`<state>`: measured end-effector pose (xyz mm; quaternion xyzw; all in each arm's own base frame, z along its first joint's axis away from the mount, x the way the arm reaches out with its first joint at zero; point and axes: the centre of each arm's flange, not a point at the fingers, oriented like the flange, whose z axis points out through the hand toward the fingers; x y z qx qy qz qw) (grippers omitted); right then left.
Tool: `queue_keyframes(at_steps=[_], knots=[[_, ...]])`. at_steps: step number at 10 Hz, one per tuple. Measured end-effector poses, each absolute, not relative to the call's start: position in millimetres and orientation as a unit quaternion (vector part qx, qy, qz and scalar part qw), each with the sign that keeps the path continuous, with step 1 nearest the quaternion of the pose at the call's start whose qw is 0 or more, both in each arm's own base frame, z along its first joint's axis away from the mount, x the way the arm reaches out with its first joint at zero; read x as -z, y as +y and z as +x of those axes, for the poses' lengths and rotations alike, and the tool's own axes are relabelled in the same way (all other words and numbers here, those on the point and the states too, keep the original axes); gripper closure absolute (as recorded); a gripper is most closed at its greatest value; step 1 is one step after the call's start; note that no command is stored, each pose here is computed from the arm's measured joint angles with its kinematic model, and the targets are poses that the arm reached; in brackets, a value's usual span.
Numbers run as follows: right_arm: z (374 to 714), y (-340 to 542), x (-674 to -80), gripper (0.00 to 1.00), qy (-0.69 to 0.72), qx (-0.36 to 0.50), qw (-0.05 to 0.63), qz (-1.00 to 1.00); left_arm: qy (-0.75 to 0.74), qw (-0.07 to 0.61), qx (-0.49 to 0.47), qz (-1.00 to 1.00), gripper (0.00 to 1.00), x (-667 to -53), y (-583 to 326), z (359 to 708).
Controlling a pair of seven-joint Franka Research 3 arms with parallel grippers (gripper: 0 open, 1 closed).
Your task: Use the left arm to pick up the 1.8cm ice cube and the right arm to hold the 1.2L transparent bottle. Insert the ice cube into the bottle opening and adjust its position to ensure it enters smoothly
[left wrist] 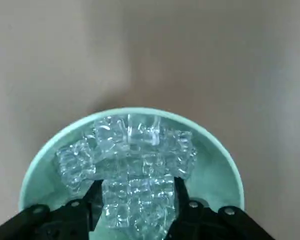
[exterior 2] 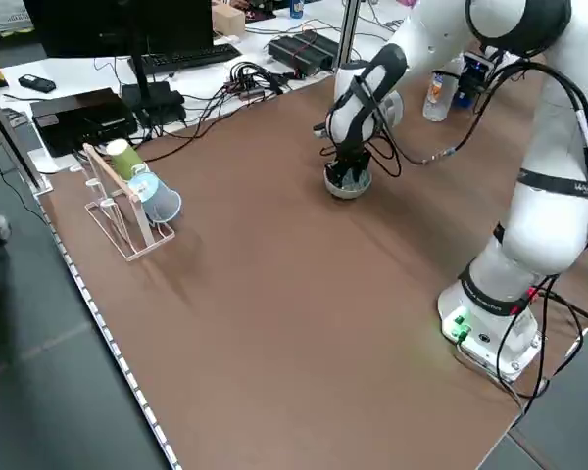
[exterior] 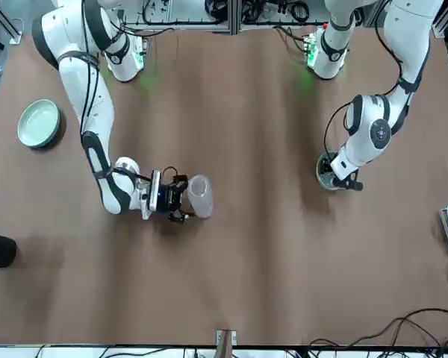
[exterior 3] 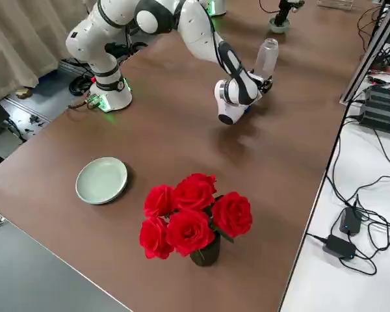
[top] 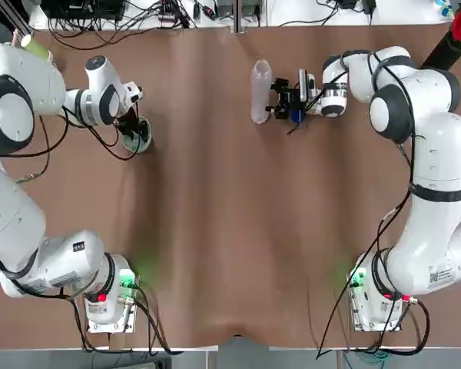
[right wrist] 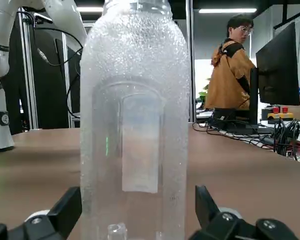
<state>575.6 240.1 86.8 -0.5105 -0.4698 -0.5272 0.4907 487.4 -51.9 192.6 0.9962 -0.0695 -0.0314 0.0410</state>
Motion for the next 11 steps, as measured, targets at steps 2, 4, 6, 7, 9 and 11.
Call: queue_keyframes(at_steps=[2, 4, 6, 7, 9, 11], knots=[[576, 238, -87, 0.00, -0.469, 0.528, 0.490, -0.511, -0.066, 0.038, 0.021, 0.997, 0.41, -204, -52, 491], [577, 237, -87, 0.00, -0.469, 0.529, 0.489, -0.512, -0.055, 0.033, 0.017, 0.998, 0.41, -216, -53, 493], [577, 237, -87, 0.00, -0.469, 0.529, 0.489, -0.512, -0.054, 0.031, 0.017, 0.998, 0.41, -221, -53, 493], [577, 237, -87, 0.00, -0.469, 0.529, 0.489, -0.511, -0.055, 0.030, 0.018, 0.998, 0.41, -223, -53, 493], [577, 237, -87, 0.00, -0.469, 0.529, 0.489, -0.512, -0.055, 0.027, 0.022, 0.998, 0.41, -230, -52, 492], [577, 237, -87, 0.00, -0.469, 0.529, 0.489, -0.512, -0.050, 0.025, 0.020, 0.998, 0.41, -234, -52, 493]])
